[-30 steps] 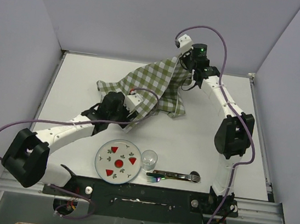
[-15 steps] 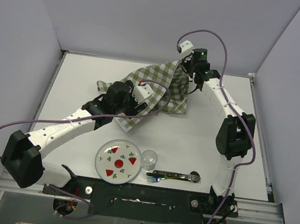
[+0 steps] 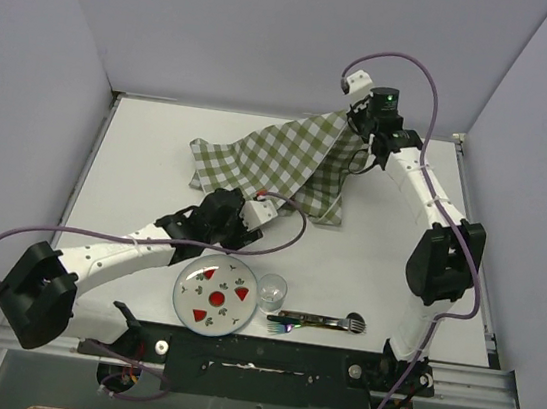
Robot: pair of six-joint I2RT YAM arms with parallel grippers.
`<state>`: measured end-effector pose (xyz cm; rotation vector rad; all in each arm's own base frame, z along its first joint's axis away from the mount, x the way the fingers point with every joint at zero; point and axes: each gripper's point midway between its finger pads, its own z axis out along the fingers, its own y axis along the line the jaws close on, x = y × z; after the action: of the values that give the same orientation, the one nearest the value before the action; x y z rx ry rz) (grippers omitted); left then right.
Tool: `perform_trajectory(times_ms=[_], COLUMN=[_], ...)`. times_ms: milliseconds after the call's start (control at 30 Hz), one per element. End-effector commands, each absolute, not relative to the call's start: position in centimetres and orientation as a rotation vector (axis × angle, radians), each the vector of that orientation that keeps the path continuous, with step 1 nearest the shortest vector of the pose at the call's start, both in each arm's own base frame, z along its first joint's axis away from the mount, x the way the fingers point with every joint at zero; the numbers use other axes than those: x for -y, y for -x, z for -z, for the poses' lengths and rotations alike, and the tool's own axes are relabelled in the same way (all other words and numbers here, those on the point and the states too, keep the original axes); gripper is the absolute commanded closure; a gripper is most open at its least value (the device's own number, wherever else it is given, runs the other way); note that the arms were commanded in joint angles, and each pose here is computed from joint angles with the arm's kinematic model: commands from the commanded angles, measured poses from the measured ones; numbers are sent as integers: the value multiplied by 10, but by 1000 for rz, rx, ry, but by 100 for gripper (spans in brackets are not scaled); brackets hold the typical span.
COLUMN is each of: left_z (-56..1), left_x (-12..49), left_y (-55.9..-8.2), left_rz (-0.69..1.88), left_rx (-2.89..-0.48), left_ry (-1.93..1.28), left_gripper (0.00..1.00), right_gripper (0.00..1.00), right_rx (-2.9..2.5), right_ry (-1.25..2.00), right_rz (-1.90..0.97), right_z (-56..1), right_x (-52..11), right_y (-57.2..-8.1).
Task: Set the dinner table for one person
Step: Flatten out the napkin at the center of the board.
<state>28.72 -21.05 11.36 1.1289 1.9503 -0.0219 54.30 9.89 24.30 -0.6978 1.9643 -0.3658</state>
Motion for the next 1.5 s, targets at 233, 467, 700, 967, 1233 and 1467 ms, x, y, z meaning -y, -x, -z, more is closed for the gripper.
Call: perform_trajectory(times_ms=[233,467,700,967,1233,1467], left_z=[-122,-103,-88,-81,-65,-61], left_x=[249,255,255,260,255,251], left_y=[-310,-315,-320,-317,-324,-332], left_rz=[-68,-125,-211,-239,-311,-358], left_rx=[-1785,-1757,-1748,-1751,-1702,-1653], left_ry=[-1135,-1165,-1165,-1179,-1177,-1161], left_gripper=[32,32,31,30,30,31], right_gripper=[100,100,100,100,100,100], right_rx=[-1896,-1918,-1934,-1942,-1942,-1933], right_ry=[607,581,543,529,525,516], right_rz=[348,335,309,312,304,308], right_z=[-284,-280,-282,-280,-283,-289], right_x=[-88,-79,-72,-66,-66,-61], right_y=[-540,-542,-545,-547,-546,-543])
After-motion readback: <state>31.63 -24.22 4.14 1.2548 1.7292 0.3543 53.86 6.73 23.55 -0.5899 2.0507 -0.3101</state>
